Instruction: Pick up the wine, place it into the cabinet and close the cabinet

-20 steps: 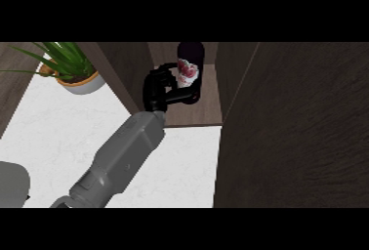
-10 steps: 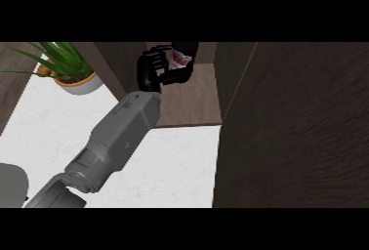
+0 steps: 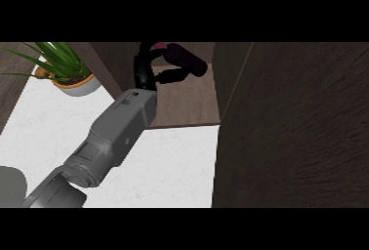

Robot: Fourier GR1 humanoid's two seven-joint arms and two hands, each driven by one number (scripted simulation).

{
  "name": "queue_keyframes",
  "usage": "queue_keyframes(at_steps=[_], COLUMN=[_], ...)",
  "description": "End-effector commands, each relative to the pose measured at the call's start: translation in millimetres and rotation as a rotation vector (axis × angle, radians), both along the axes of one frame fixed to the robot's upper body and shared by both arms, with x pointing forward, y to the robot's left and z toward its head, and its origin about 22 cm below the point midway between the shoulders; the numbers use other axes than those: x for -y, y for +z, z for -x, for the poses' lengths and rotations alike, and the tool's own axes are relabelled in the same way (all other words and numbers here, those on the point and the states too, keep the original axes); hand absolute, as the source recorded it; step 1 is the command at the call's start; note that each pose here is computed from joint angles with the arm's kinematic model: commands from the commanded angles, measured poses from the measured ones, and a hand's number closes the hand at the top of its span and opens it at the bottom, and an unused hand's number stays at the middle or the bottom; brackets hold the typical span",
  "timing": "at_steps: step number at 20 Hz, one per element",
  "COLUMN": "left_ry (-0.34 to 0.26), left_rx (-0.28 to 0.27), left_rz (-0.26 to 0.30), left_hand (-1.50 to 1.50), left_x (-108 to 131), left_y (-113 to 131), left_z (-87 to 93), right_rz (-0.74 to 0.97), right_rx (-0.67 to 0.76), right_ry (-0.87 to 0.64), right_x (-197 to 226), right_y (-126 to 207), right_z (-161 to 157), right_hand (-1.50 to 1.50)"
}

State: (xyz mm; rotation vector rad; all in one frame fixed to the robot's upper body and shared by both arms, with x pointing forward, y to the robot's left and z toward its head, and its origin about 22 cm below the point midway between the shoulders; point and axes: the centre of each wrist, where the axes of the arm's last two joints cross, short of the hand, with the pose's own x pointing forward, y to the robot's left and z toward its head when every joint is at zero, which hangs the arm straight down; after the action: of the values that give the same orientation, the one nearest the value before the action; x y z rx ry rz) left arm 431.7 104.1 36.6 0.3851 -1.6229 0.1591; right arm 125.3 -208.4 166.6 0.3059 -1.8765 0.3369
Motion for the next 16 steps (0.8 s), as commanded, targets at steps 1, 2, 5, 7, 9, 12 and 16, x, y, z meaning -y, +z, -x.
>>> queue_keyframes(at_steps=[1,2,5,7,9,12,16], left_ry=[0.049,0.056,0.071,0.084,0.065,0.031,-0.054], left_rx=[-0.011,-0.008,-0.032,-0.031,-0.003,0.026,0.07], left_rz=[-0.053,-0.05,-0.062,-0.084,-0.088,-0.085,-0.039], left_hand=[-1.5,-1.5,-1.5,-1.5,-1.5,-1.5,-1.5], left_x=[-22.5,-25.7,-26.7,-32.9,-18.0,-33.8,-47.7], left_y=[1.7,11.5,0.5,-0.1,-10.9,-0.8,7.5], left_z=[-6.2,-11.4,-6.7,-7.3,0.1,-6.9,-11.5], right_rz=[-0.063,-0.07,-0.066,-0.077,-0.063,-0.061,-0.079], right_rx=[0.02,0.043,0.04,0.017,0.02,0.034,0.032], right_ry=[0.057,0.062,0.043,0.05,0.07,0.059,0.074], right_x=[5.8,1.3,2.4,4.8,-0.3,0.6,4.8], right_y=[18.2,22.5,20.0,20.0,13.9,17.2,17.9], right_z=[27.2,24.2,17.1,28.5,21.7,20.6,26.8], right_hand=[-1.5,-1.5,-1.5,-1.5,-1.5,-1.5,-1.5])
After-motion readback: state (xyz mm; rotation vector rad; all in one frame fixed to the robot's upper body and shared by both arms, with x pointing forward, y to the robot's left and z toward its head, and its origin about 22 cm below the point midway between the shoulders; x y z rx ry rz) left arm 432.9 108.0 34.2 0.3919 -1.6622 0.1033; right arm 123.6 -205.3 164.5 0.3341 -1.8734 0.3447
